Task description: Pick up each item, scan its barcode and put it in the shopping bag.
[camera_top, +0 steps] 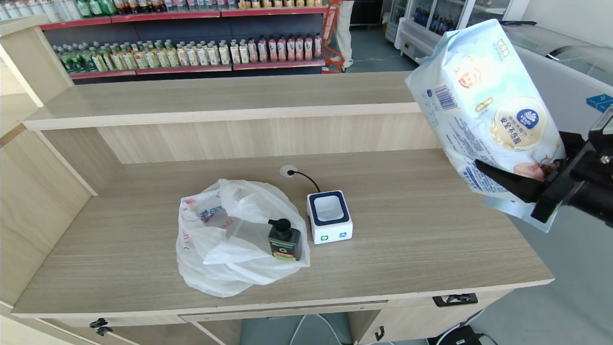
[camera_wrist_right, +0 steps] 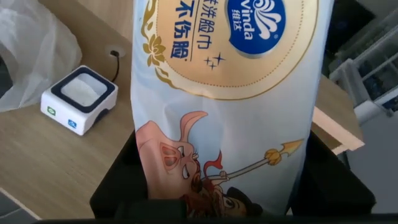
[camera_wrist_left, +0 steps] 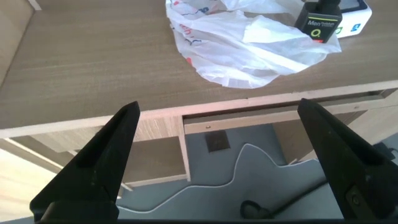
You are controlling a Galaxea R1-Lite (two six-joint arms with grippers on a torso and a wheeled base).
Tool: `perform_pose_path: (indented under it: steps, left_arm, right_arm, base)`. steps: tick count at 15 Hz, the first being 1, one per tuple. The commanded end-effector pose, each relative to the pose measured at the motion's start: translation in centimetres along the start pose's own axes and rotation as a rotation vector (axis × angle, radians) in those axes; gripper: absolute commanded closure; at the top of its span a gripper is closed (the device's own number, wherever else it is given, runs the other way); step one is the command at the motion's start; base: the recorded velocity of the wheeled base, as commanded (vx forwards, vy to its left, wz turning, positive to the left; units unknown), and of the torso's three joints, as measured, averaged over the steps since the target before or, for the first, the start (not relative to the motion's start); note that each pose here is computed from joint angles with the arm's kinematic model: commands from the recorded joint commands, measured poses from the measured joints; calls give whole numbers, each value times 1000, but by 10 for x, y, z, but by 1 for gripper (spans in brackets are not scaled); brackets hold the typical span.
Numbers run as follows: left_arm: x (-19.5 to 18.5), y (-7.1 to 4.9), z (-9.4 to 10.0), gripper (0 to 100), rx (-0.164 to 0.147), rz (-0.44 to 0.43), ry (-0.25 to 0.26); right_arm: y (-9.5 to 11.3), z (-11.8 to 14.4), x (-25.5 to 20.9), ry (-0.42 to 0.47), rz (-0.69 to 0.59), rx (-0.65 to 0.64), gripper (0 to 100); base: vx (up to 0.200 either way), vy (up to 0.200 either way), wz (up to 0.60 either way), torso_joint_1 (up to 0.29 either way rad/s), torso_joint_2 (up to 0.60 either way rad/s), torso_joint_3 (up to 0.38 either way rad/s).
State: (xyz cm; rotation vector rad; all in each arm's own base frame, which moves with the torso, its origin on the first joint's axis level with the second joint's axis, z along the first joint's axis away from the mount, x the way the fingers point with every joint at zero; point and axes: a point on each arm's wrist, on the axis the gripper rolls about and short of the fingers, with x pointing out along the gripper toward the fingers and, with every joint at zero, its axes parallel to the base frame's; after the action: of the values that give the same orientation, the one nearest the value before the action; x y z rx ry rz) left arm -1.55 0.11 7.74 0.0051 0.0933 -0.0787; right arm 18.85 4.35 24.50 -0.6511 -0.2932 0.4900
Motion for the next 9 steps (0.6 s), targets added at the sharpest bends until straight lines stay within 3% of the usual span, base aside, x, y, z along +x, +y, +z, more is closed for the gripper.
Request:
perform_pose_path:
  steps: [1,3,5,9]
  left_arm:
    - [0,0,0,0,0,0,0]
    - [0,0,0,0,0,0,0]
    - [0,0,0,0,0,0,0]
    - [0,0,0,0,0,0,0]
  right_arm:
    - [0,4,-4,-9,1,-32,100]
    - [-3,-3,-5,35,-12,-102,100]
    - [-16,-35,-5,154,-24,-223,100]
    - [-39,-81,-9,200,59,-376,100]
  base:
    - [0,0,600,7,2,2]
    - [0,0,600,0,0,5]
    - [0,0,600,0,7,2]
    - [0,0,0,0,0,0]
